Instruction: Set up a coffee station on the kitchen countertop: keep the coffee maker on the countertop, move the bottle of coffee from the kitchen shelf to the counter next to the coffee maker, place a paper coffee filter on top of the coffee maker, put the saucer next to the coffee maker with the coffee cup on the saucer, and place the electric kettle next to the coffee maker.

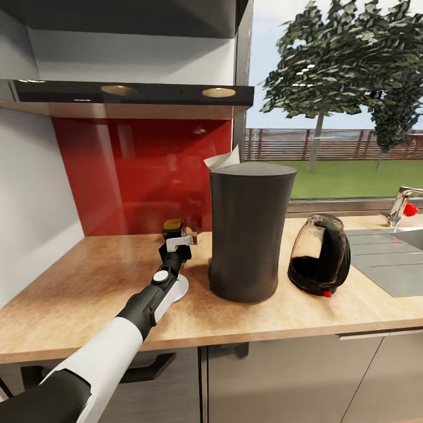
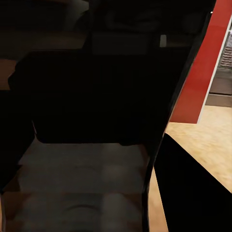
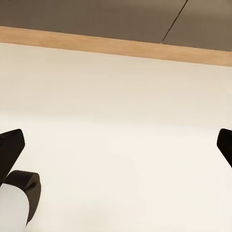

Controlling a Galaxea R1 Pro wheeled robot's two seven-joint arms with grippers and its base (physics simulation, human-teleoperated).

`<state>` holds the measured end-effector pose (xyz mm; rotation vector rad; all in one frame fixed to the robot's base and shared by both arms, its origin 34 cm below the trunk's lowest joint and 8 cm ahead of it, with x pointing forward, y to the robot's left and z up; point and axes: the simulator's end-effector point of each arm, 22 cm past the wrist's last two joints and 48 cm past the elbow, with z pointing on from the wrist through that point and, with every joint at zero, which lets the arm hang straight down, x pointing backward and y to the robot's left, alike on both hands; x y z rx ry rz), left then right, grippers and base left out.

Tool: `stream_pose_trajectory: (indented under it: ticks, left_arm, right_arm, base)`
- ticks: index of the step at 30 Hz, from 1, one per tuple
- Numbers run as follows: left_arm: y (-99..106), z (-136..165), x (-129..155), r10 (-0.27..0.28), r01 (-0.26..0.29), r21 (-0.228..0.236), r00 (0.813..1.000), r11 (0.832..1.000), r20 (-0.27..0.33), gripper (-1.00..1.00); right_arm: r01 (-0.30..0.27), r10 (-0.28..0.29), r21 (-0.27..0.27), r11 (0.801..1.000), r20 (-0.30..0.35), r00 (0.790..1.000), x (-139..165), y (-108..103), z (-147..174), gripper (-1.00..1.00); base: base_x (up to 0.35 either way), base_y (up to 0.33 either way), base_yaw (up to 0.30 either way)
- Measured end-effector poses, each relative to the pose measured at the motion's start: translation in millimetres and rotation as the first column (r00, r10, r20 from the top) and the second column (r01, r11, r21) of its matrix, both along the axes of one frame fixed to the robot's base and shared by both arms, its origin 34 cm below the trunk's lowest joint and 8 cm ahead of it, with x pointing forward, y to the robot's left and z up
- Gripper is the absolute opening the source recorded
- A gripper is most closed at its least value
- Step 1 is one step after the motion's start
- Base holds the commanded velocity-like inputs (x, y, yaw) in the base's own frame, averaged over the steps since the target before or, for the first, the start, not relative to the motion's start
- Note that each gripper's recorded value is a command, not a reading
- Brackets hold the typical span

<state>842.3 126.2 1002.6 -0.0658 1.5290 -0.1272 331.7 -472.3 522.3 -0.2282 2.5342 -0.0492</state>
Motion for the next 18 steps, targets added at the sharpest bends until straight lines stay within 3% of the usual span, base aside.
stream_pose_trajectory:
  ticks: [18]
  left_arm:
    - [0.1, -7.2, -0.5, 0.000, 0.000, -0.001, 1.000, 1.000, 0.000, -1.00]
  right_arm:
    - [-0.001, 0.001, -0.001, 1.000, -0.001, 1.000, -0.6, -0.1, -7.1, 1.00]
  base:
    - [0.000, 0.000, 0.000]
